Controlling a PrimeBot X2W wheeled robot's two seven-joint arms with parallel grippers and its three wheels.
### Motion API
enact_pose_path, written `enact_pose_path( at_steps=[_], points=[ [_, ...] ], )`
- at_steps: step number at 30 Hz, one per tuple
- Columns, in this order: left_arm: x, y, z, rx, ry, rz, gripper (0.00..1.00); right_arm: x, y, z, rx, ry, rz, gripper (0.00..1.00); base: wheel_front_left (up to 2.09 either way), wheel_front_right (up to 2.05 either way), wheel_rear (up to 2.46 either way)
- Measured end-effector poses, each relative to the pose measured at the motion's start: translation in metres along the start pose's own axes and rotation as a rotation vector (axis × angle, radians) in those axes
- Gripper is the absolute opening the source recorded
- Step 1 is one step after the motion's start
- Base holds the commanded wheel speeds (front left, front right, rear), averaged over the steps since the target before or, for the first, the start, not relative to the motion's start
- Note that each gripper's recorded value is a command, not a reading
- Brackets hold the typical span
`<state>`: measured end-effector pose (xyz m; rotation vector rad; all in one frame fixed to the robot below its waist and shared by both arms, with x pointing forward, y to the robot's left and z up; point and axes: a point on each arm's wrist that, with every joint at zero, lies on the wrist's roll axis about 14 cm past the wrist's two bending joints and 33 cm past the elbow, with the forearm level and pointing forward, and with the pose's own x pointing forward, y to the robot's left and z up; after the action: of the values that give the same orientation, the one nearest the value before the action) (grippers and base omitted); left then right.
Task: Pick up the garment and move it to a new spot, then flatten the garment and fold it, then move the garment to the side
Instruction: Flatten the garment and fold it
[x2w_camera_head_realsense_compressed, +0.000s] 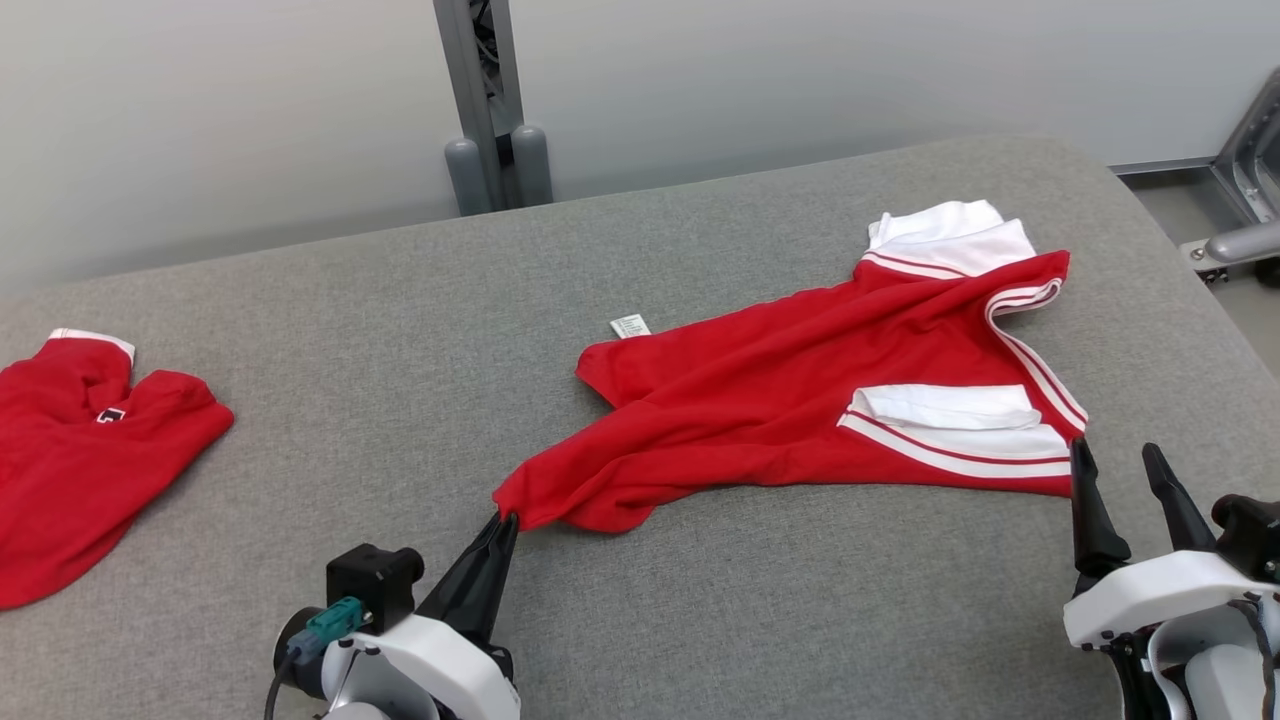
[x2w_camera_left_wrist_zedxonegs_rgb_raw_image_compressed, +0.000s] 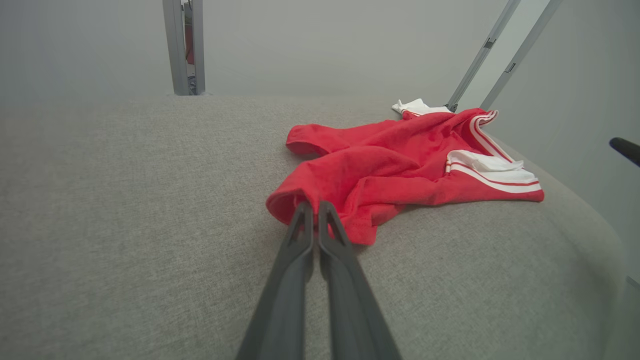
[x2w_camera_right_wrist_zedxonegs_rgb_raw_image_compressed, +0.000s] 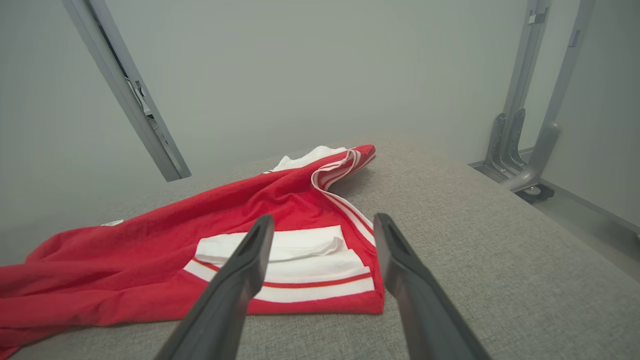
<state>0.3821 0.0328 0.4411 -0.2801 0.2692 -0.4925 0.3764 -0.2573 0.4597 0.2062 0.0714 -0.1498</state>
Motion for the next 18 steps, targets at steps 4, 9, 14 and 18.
enact_pose_path(
  at_steps=[4,9,14,18],
  points=[
    [-0.002,0.001,-0.009,-0.004,0.025,0.011,0.0,0.007,-0.004,-0.014,0.035,0.046,-0.022,1.0,0.0,0.0,0.0],
    [-0.001,0.003,-0.016,-0.023,0.037,0.02,0.0,0.029,-0.011,-0.019,0.174,0.081,-0.083,1.0,0.0,0.0,0.0],
    [0.001,0.008,-0.02,-0.032,0.047,0.031,0.0,0.05,-0.009,-0.032,0.244,0.158,-0.107,1.0,0.0,0.0,0.0],
    [0.003,0.014,-0.024,-0.036,0.055,0.044,0.0,0.066,0.0,-0.041,0.272,0.208,-0.102,1.0,0.0,0.0,0.0]
  ],
)
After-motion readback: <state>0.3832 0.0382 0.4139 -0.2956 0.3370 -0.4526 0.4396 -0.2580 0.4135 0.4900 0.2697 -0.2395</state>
